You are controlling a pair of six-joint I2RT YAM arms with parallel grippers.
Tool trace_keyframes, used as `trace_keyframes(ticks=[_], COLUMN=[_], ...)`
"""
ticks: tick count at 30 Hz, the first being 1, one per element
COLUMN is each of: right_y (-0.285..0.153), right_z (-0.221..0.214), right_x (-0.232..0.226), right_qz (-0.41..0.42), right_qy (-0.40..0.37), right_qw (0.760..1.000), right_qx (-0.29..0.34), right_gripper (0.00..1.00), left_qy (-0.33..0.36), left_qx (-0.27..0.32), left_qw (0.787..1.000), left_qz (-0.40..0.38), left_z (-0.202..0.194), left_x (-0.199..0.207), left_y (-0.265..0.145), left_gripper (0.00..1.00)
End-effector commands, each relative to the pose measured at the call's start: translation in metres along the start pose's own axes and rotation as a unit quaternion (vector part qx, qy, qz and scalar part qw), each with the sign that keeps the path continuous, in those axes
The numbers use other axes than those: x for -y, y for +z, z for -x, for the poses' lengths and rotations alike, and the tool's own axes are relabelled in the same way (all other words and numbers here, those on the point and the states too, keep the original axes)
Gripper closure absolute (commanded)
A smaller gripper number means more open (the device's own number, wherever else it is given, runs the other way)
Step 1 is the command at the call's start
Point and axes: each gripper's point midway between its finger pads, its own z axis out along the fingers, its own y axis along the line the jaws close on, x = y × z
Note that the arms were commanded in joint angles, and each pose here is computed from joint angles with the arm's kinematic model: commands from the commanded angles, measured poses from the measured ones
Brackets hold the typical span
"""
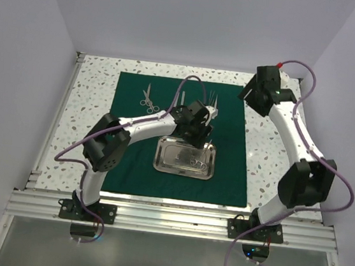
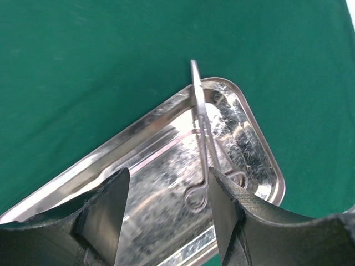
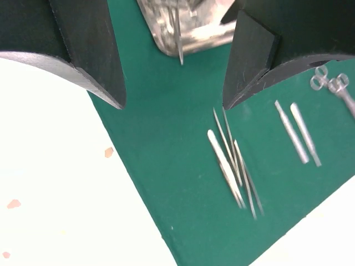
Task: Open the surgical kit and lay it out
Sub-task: Pick up the medical item from the container.
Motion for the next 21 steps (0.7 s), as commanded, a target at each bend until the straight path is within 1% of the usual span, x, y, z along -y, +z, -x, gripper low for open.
trace_keyframes(ticks=[1, 6, 12, 15, 16, 18, 20, 21], right_y=[-0.02, -0.045, -0.06, -0.063, -0.065, -0.066, -0.067, -0.068], right_z=[-0.009, -0.023, -0.029, -0.032, -0.031, -0.031, -0.031, -0.03], right_x=[0.018, 0.038, 0.058, 0.064, 0.064, 0.065, 0.066, 0.065], right_qz=[-0.014, -0.02, -0.037, -0.045, -0.043, -0.044, -0.045, -0.044], right_qy=[0.009, 0.007, -0.009, -0.017, -0.015, -0.016, -0.014, -0.014], right_qw=[1.0, 1.0, 0.999, 0.999, 0.999, 0.999, 0.999, 0.999], right_qx=[0.006, -0.003, -0.001, -0.004, 0.0, 0.0, -0.001, 0.0], right_gripper=[0.26, 0.26, 0.26, 0.26, 0.26, 0.26, 0.26, 0.26], left_qy=[0.023, 0.029, 0.033, 0.038, 0.037, 0.037, 0.036, 0.035], left_qx=[0.03, 0.03, 0.024, 0.027, 0.015, 0.015, 0.005, 0.002], left_qw=[0.999, 0.999, 0.999, 0.999, 0.999, 0.998, 0.996, 0.996], left_qz=[-0.019, -0.015, -0.016, 0.008, 0.017, 0.053, 0.077, 0.082], left_z=[0.019, 0.016, 0.016, 0.018, 0.012, 0.01, 0.003, 0.0], left_x=[0.02, 0.027, 0.031, 0.029, 0.025, 0.014, 0.004, 0.001], left_y=[0.012, 0.03, 0.055, 0.059, 0.063, 0.067, 0.069, 0.07], left_gripper=[0.38, 0.38, 0.38, 0.38, 0.39, 0.44, 0.52, 0.53])
